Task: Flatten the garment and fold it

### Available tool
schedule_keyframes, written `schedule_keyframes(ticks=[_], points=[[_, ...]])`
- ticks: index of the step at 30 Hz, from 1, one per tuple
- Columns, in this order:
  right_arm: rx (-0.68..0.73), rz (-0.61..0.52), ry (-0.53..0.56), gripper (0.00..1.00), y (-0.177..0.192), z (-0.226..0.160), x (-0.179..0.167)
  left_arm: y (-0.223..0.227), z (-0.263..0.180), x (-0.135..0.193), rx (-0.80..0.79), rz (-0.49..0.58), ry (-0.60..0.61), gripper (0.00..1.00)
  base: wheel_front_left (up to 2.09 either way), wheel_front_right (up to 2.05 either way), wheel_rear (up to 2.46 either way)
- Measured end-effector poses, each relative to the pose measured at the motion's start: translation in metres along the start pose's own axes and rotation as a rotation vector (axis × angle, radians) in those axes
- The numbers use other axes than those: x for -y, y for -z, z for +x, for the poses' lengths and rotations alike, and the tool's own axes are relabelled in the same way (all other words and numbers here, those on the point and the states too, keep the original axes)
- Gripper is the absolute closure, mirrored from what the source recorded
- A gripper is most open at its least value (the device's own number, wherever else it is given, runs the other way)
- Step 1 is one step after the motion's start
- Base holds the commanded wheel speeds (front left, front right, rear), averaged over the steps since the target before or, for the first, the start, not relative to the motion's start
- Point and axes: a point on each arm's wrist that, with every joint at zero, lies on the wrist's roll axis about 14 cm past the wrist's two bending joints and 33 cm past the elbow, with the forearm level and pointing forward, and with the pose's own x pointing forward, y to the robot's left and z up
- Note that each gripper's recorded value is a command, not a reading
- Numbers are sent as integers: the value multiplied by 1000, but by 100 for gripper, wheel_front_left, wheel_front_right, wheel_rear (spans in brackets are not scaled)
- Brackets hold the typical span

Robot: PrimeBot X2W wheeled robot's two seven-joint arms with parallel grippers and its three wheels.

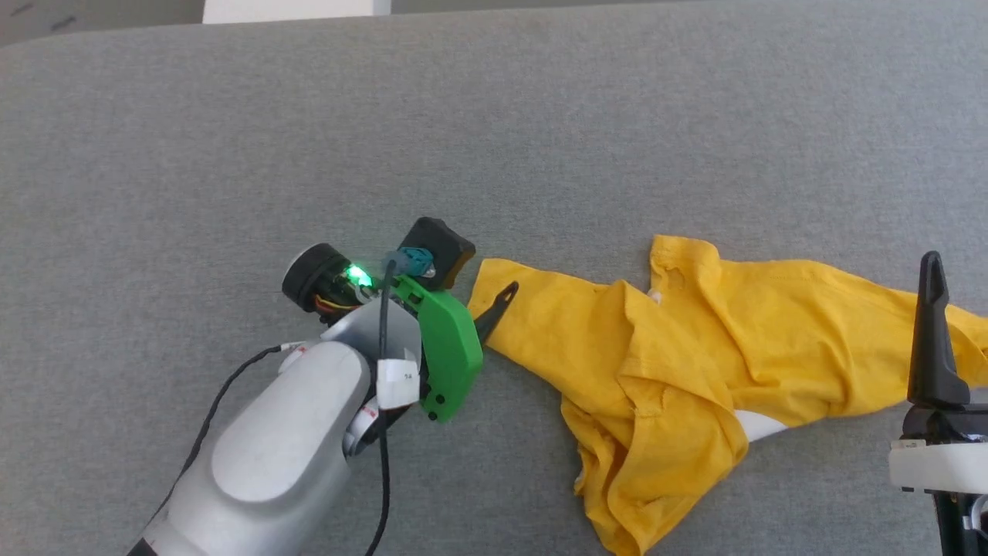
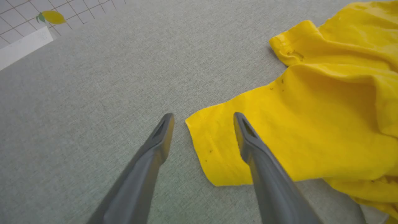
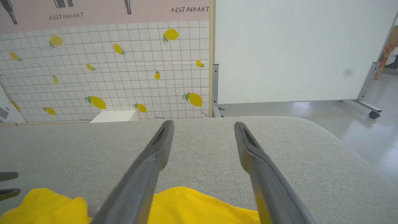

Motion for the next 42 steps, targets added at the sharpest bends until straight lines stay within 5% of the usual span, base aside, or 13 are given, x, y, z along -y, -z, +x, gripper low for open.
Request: schedule_keyframes(ticks=[9, 10, 11, 21, 29, 33, 42], points=[[-31, -26, 39, 0, 7, -5, 13, 44, 25, 5, -142, -9, 61, 0, 0, 0, 0], [-34, -28, 43, 0, 7, -6, 14, 45, 28, 5, -146, -7, 66, 86, 0, 0, 0], [-36, -30, 46, 0, 8, -6, 15, 45, 30, 5, -142, -6, 69, 100, 0, 0, 0], [-14, -19, 30, 0, 1, -4, 10, -5, 21, -4, 85, -11, 41, 100, 0, 0, 0], [24, 5, -14, 0, -15, -3, -4, -106, -65, -3, 482, -91, 11, 100, 0, 0, 0], [30, 11, -33, 0, -19, -2, -9, -77, -115, -1, 446, -182, -45, 100, 0, 0, 0], [29, 36, -99, 0, -19, 4, -32, 86, -180, 31, 43, -511, -227, 100, 0, 0, 0]])
